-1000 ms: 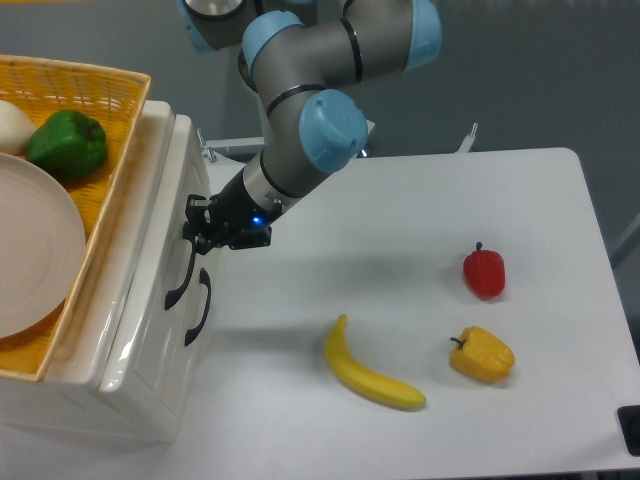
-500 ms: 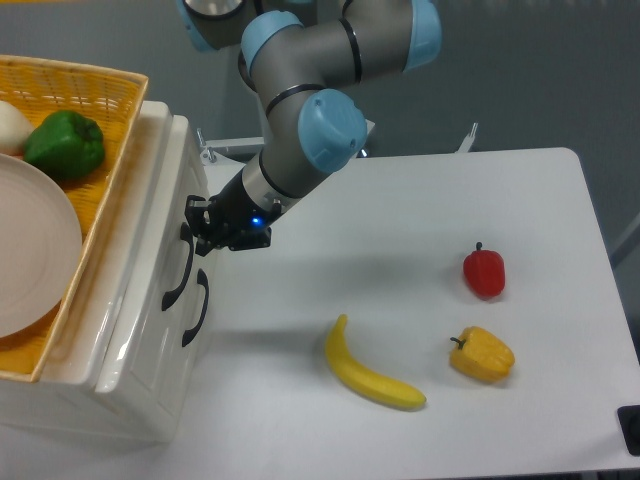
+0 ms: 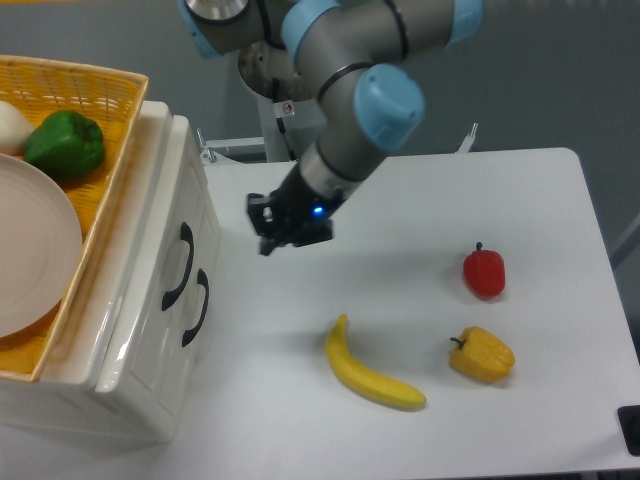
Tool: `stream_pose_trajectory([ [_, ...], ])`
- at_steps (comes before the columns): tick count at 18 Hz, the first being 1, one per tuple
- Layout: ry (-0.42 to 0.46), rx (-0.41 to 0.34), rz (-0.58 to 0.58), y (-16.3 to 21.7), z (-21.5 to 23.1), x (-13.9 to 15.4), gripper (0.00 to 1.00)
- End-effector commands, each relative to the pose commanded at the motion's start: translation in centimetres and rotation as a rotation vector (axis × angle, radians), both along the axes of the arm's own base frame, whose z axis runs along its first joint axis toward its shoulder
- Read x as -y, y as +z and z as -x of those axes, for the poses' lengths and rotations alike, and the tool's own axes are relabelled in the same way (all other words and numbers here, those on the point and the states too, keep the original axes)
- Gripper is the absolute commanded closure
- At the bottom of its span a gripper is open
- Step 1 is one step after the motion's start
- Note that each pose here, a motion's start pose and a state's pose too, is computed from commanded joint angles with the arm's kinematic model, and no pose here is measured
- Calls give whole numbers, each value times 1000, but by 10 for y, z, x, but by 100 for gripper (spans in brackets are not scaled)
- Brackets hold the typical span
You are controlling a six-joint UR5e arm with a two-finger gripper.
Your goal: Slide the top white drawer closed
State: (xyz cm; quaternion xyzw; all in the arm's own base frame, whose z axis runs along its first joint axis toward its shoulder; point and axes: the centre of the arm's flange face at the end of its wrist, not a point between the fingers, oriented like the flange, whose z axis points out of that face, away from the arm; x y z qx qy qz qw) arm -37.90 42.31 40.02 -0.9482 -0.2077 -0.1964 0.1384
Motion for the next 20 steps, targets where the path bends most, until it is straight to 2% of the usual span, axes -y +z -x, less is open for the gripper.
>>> stream_pose_trajectory([
  [5,-28,-80,-22,3,55,65,83],
  [11,-102,-135,27,-4,89,121,73],
  [15,-116,-162,45,-5,106,149,66],
  [20,-94,-176,69,-6,121,165,58],
])
